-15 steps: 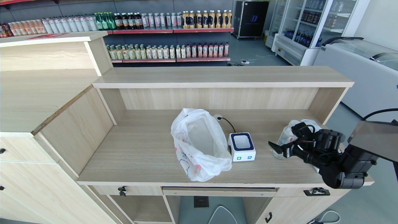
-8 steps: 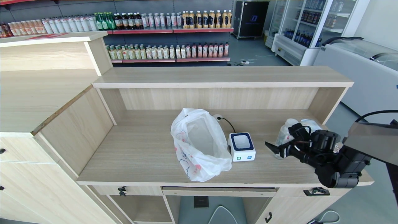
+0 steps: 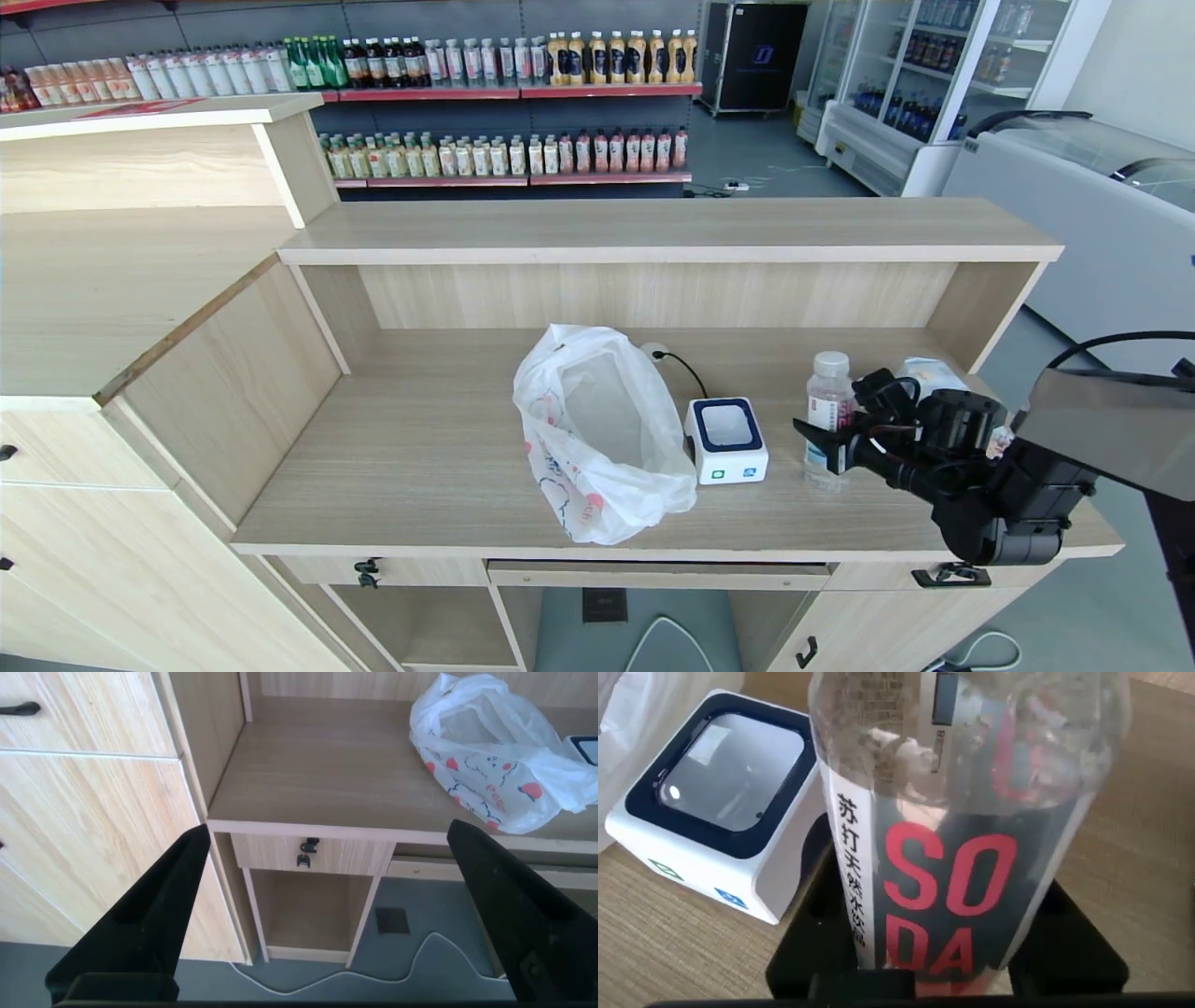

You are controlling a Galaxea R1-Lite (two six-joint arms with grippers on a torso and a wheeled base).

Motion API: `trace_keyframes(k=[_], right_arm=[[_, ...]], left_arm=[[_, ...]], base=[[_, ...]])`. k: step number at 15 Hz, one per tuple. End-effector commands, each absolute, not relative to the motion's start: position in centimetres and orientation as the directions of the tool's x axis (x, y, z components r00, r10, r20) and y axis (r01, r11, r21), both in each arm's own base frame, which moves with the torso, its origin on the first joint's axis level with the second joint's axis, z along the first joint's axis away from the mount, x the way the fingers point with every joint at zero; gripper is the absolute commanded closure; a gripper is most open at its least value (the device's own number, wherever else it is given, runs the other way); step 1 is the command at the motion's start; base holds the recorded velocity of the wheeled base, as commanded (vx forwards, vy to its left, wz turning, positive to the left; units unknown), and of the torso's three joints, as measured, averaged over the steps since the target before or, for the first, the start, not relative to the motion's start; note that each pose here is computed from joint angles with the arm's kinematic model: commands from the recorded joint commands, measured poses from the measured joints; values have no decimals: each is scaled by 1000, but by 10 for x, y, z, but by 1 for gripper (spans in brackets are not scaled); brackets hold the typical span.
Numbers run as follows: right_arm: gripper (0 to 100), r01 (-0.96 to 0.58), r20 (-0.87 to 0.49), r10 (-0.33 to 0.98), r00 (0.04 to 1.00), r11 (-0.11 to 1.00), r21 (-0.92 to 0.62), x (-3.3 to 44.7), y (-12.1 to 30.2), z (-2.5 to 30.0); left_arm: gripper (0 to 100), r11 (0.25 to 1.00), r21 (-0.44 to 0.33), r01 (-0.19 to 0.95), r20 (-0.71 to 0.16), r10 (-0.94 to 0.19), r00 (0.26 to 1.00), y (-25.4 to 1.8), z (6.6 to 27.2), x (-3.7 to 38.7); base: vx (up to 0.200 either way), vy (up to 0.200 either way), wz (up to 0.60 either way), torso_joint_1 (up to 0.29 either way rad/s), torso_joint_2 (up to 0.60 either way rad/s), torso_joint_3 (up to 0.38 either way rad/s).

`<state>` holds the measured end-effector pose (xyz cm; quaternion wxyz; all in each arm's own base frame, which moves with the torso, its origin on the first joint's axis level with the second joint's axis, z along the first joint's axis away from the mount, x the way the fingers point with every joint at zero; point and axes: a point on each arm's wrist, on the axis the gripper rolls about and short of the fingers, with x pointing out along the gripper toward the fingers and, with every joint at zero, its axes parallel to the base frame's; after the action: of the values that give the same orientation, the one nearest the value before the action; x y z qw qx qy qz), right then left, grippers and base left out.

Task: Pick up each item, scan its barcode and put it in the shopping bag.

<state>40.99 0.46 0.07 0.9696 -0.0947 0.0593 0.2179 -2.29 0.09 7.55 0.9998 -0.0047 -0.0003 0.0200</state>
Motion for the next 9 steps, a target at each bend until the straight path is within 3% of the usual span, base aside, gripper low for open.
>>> trace_keyframes(k=[1,5,9], right_arm=[[100,-424,-125,408,904,892,-156,410,3,9],[100,-417,-65,412,909,899,-131,403,5,37],[100,-505,-38,505,862,863,9,370,-9,87]], left_arm=[[0,999,-9,-41,0,41,999,1,75,-23],[0,999,-9,-41,0,41,999,1,75,-23],[0,999,-9,-41,0,41,999,1,75,-23]], base=[[0,0,0,0,0,0],[0,0,0,0,0,0],[0,0,0,0,0,0]])
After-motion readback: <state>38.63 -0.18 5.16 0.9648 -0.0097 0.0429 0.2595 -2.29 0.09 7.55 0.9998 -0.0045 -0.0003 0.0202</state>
